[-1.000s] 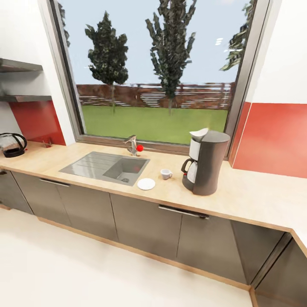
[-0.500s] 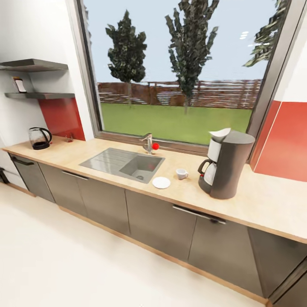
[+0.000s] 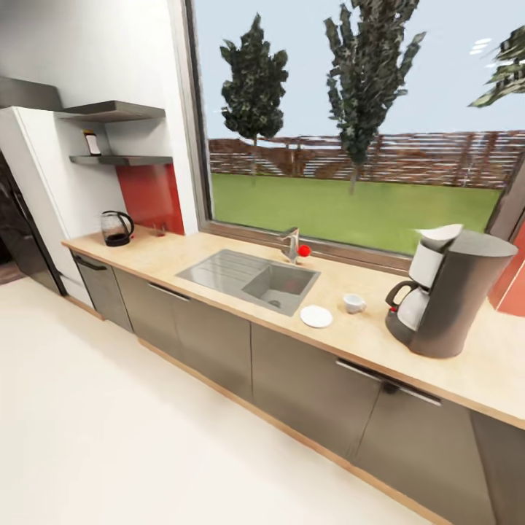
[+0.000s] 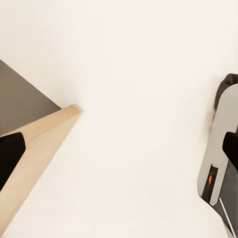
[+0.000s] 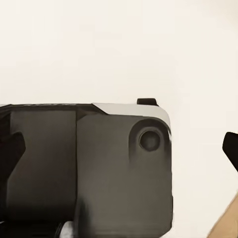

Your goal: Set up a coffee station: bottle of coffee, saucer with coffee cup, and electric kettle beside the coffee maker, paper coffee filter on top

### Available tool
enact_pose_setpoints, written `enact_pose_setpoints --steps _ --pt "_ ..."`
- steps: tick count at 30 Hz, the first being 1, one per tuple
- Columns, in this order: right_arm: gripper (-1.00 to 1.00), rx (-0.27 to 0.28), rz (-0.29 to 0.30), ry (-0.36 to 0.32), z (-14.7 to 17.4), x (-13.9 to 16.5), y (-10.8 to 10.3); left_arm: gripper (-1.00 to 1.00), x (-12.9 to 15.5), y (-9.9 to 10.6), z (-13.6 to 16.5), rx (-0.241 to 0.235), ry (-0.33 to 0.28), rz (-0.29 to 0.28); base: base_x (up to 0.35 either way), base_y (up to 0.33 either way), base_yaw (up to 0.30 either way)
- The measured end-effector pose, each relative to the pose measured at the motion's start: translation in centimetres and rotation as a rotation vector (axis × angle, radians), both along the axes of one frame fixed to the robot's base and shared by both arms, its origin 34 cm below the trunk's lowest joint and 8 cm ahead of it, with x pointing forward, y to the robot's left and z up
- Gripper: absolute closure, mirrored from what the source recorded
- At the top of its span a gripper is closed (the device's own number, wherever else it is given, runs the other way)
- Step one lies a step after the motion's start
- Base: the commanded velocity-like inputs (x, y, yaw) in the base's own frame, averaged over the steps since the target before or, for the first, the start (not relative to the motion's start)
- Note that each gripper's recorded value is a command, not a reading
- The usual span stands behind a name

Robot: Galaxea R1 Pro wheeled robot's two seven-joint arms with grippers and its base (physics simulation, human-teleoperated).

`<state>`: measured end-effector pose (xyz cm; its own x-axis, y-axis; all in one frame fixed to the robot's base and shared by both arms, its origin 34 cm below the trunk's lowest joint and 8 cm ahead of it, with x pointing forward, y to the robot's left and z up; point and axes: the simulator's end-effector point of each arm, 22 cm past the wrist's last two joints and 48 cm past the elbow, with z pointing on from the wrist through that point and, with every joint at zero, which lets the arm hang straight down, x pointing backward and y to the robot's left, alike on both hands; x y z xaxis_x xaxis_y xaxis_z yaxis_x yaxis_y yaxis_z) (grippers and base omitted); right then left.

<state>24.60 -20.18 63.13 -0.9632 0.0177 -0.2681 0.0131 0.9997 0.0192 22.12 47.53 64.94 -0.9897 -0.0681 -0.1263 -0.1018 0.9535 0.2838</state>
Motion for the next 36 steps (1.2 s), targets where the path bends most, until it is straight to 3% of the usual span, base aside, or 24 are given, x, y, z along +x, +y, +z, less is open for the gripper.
enact_pose_setpoints --steps 21,36 --pt "-1.0 0.0 0.001 0.023 -0.3 -1.0 0.0 -1.0 -0.5 0.1 -0.2 0.001 0.014 0.004 0.242 0.257 0.248" --pt "-1.0 0.0 0.002 0.041 -0.5 -1.6 0.0 -1.0 -0.7 0.1 -0.3 0.003 0.014 0.0 0.316 0.142 0.212"
